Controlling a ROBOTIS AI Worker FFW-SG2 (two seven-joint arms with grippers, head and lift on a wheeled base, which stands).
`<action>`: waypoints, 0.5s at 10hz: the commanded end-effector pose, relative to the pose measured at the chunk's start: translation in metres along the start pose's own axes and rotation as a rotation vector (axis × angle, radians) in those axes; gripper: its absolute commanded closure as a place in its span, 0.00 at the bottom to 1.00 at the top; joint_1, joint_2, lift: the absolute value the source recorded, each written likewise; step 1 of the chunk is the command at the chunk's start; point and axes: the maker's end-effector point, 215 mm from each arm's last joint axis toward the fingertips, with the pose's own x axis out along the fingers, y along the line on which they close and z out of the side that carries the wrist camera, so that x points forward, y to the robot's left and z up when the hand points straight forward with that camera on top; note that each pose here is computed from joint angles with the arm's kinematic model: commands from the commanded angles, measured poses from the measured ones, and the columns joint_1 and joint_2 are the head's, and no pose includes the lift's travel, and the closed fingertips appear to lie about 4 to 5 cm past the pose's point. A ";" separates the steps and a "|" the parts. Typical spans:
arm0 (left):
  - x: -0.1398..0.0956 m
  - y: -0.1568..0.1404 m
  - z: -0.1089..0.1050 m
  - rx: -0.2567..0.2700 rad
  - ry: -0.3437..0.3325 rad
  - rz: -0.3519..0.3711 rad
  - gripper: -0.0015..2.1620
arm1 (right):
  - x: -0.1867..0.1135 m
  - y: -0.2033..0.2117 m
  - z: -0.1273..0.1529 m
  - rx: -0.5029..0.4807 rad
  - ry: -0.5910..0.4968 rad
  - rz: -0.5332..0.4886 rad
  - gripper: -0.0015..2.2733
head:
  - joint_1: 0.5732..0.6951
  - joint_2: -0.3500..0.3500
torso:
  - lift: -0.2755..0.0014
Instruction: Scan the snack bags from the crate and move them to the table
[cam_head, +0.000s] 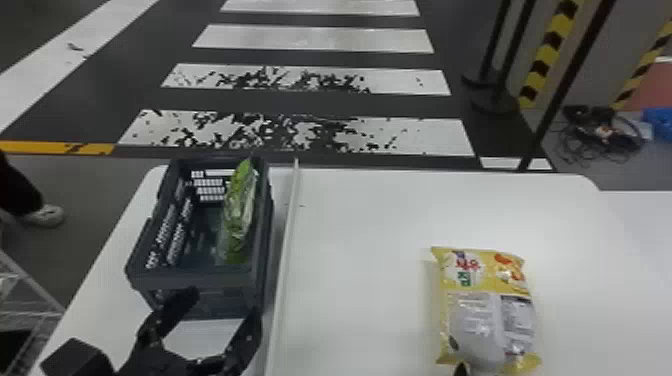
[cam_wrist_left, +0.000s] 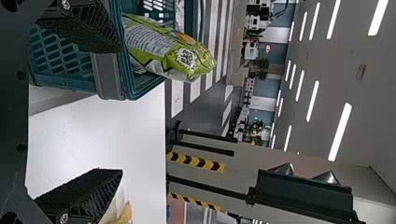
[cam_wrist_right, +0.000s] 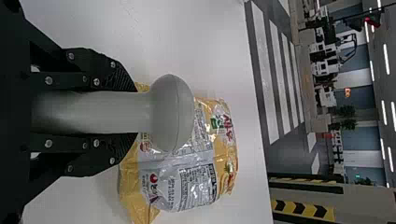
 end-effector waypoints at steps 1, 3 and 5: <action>0.000 0.000 0.001 0.000 -0.002 0.000 0.04 | 0.001 -0.001 0.001 0.000 -0.006 -0.002 0.99 | 1.00 0.50 | 0.65; 0.001 0.001 0.001 0.001 -0.003 0.000 0.04 | 0.002 -0.002 0.003 0.005 -0.014 -0.002 0.99 | 1.00 0.50 | 0.65; 0.001 0.001 0.002 0.001 -0.006 0.001 0.04 | 0.000 -0.012 0.017 0.004 -0.040 -0.014 0.99 | 1.00 0.50 | 0.65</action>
